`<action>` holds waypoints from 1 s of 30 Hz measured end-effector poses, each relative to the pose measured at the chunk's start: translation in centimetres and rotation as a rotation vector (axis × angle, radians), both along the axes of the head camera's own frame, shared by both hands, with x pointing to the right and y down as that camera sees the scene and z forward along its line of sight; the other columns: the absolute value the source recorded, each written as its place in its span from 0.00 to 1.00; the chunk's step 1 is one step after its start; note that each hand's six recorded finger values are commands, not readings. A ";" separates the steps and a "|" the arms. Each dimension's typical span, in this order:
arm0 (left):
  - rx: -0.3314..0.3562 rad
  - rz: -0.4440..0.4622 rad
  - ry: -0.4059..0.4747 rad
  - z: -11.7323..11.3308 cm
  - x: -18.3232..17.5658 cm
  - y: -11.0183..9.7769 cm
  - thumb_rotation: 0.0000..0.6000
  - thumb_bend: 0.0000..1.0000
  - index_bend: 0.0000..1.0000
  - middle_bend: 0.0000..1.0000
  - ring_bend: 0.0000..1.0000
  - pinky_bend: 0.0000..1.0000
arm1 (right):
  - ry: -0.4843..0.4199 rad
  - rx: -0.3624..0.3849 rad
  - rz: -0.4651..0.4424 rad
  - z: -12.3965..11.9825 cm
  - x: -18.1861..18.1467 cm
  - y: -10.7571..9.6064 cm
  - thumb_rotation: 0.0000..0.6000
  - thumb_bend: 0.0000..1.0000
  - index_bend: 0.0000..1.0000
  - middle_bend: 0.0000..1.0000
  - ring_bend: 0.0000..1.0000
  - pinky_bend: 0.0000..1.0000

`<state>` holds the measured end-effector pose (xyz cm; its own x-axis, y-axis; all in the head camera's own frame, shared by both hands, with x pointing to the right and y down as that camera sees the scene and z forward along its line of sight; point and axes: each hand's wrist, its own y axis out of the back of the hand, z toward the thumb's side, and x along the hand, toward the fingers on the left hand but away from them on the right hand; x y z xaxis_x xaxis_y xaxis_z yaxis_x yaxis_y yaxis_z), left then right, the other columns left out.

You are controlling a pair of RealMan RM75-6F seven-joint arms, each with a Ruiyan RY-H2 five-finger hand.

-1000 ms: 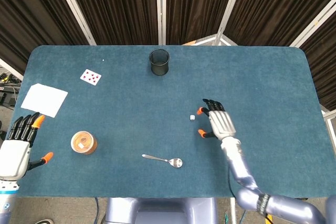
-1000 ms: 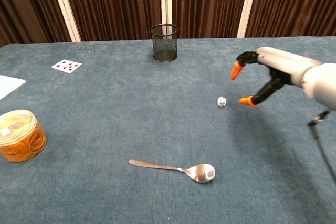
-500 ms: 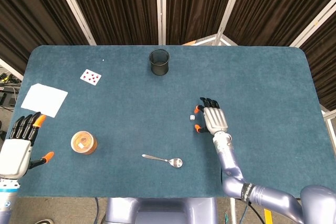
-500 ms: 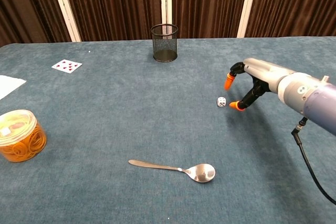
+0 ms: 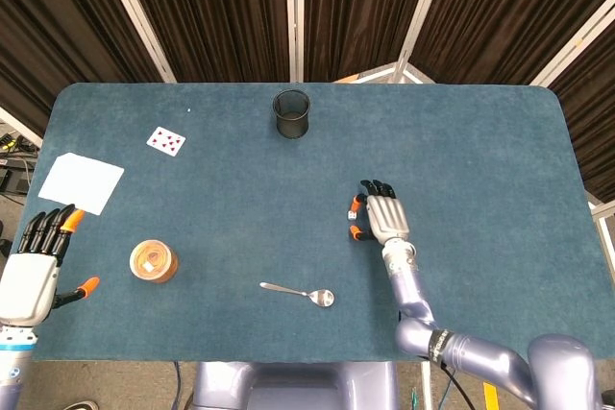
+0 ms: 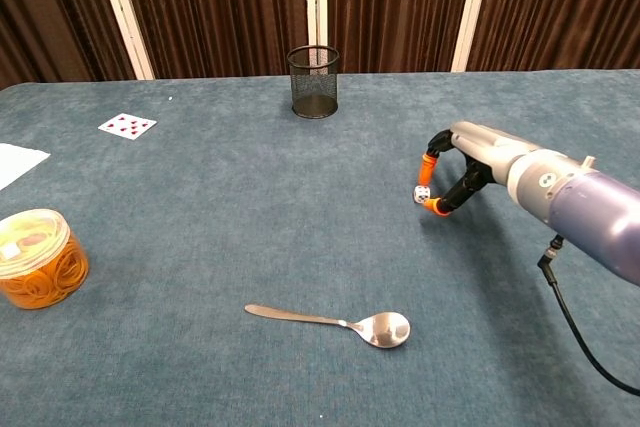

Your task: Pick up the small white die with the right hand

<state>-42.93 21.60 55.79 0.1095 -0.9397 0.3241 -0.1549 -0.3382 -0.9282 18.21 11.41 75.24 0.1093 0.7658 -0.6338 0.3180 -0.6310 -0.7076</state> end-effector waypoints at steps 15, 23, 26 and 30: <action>-0.008 -0.004 0.000 0.2 -0.2 -0.1 1.00 0.00 0.00 0.00 0.00 0.00 | 0.000 -0.008 0.004 1.1 -0.8 -0.4 1.00 0.29 0.43 0.10 0.00 0.00; -0.010 -0.005 0.002 0.2 -0.2 -0.1 1.00 0.00 0.00 0.00 0.00 0.00 | 0.011 -0.008 0.007 1.5 -0.7 -0.6 1.00 0.33 0.50 0.13 0.00 0.00; -0.011 -0.004 0.004 0.2 -0.1 -0.1 1.00 0.00 0.00 0.00 0.00 0.00 | 0.008 -0.012 0.010 1.7 -0.7 -0.4 1.00 0.38 0.57 0.17 0.00 0.00; -0.012 -0.004 0.006 0.2 -0.1 -0.1 1.00 0.00 0.00 0.00 0.00 0.00 | 0.005 0.001 0.011 1.6 -0.8 -0.5 1.00 0.43 0.62 0.21 0.00 0.00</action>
<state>-43.06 21.48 55.97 0.1075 -0.9360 0.3351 -0.1618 -0.3490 -0.9231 17.37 10.88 76.82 0.0979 0.7676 -0.6334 0.3214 -0.6268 -0.7098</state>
